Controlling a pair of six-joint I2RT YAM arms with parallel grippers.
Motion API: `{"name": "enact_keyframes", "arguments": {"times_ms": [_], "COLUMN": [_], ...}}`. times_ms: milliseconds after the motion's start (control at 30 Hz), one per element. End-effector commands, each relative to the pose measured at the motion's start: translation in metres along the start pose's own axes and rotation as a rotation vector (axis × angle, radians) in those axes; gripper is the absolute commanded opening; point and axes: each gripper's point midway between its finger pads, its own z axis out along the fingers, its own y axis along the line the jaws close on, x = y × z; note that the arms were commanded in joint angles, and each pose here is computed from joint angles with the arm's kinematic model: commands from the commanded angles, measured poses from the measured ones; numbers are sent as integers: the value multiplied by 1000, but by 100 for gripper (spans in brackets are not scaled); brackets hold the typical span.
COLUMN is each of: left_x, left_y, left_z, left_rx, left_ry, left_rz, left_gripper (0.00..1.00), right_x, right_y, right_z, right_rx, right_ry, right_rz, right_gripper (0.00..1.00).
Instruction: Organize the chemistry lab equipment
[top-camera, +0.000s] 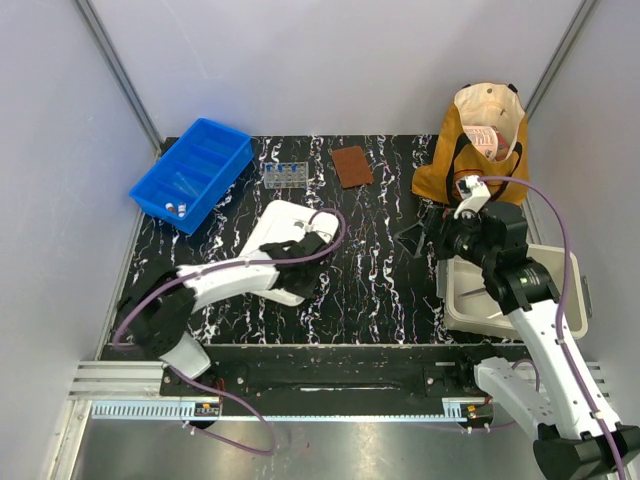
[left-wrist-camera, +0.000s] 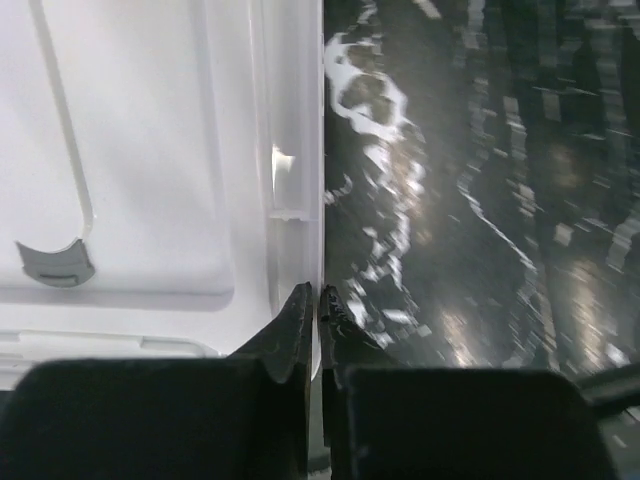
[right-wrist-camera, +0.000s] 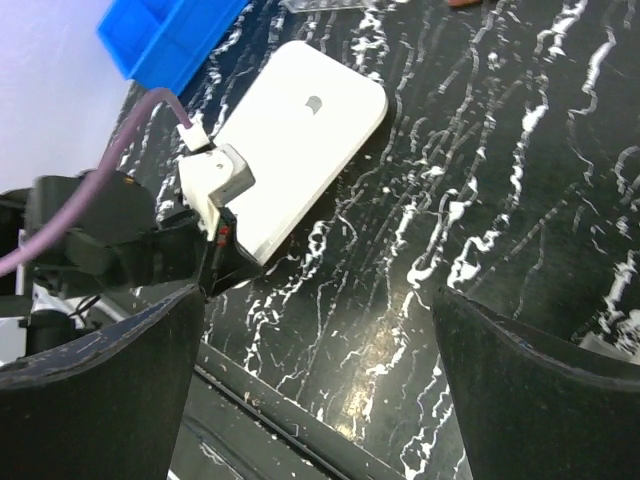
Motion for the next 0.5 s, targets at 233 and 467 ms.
{"name": "enact_keyframes", "arguments": {"times_ms": [233, 467], "left_x": [-12, 8], "left_y": [-47, -45], "left_z": [-131, -139], "left_rx": [456, 527], "left_ry": [-187, -206], "left_rz": [-31, -30], "left_gripper": [0, 0], "right_x": [-51, -24], "right_y": [89, 89], "right_z": [-18, 2], "right_rx": [-484, -554], "right_ry": [-243, -201], "right_rz": [-262, -435], "right_gripper": [88, 89]}}
